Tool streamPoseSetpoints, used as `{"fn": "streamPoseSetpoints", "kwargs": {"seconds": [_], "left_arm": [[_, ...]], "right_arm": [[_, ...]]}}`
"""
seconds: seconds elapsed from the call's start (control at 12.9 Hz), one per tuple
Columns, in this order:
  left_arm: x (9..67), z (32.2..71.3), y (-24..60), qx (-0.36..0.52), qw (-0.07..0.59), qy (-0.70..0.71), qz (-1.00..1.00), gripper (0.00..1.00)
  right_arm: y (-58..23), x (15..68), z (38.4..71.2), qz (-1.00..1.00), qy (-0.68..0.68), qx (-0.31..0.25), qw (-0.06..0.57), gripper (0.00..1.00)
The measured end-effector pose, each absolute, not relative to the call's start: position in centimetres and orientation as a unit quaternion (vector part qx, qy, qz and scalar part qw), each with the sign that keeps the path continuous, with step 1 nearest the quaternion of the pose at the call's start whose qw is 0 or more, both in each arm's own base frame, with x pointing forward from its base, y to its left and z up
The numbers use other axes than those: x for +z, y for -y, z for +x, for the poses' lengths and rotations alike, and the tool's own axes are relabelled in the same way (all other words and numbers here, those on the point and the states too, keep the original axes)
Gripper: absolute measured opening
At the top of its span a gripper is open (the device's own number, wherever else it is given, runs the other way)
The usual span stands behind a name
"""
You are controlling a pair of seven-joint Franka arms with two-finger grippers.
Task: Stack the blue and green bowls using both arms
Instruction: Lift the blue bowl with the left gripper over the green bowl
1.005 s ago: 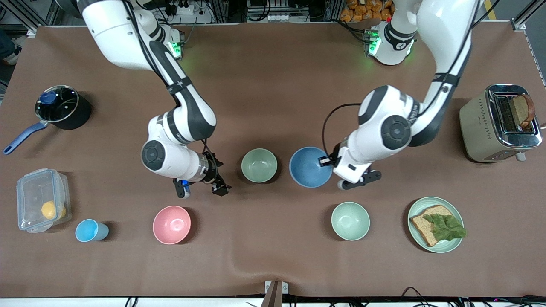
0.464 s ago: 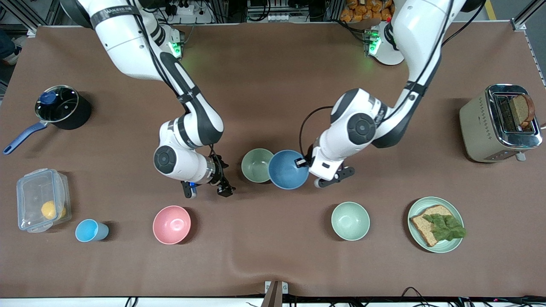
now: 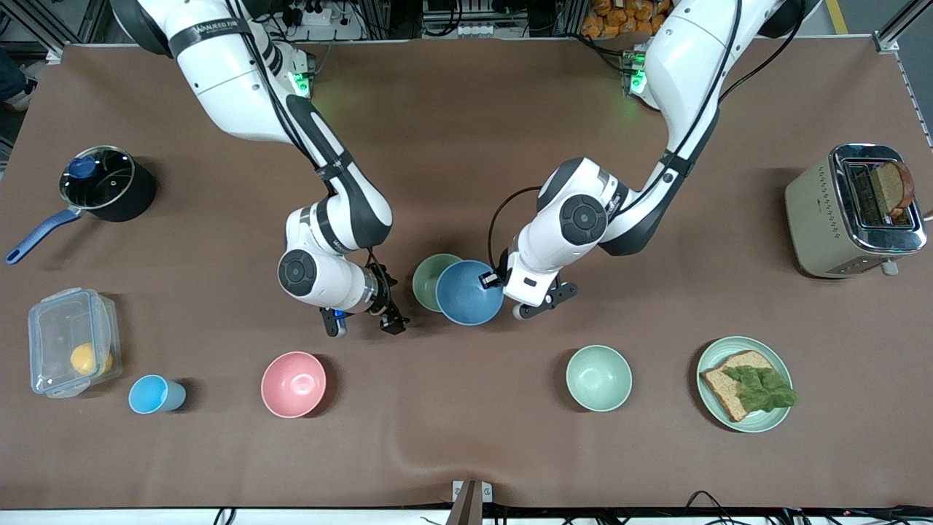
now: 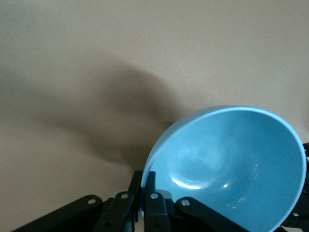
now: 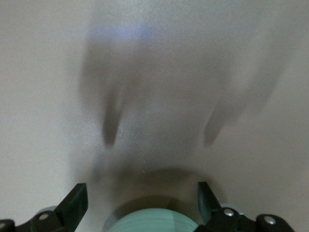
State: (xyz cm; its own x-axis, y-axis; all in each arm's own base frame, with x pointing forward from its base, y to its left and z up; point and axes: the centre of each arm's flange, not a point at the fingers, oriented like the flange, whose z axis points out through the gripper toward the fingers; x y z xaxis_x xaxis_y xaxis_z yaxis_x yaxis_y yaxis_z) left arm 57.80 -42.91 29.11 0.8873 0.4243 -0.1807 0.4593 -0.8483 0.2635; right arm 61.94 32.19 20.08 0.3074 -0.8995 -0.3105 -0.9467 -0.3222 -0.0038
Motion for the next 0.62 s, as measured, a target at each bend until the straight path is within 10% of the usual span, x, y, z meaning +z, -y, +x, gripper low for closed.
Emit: {"fn": "streamPoseSetpoints", "kwargs": {"seconds": [0.62], "left_arm": [[30.3,58.6,46.9,-0.042,0.167,-0.267,0.948,0.05]], "right_arm": [[-32.1,19.6,61.9,-0.8,-0.579,0.122,0.095,1.0]]}}
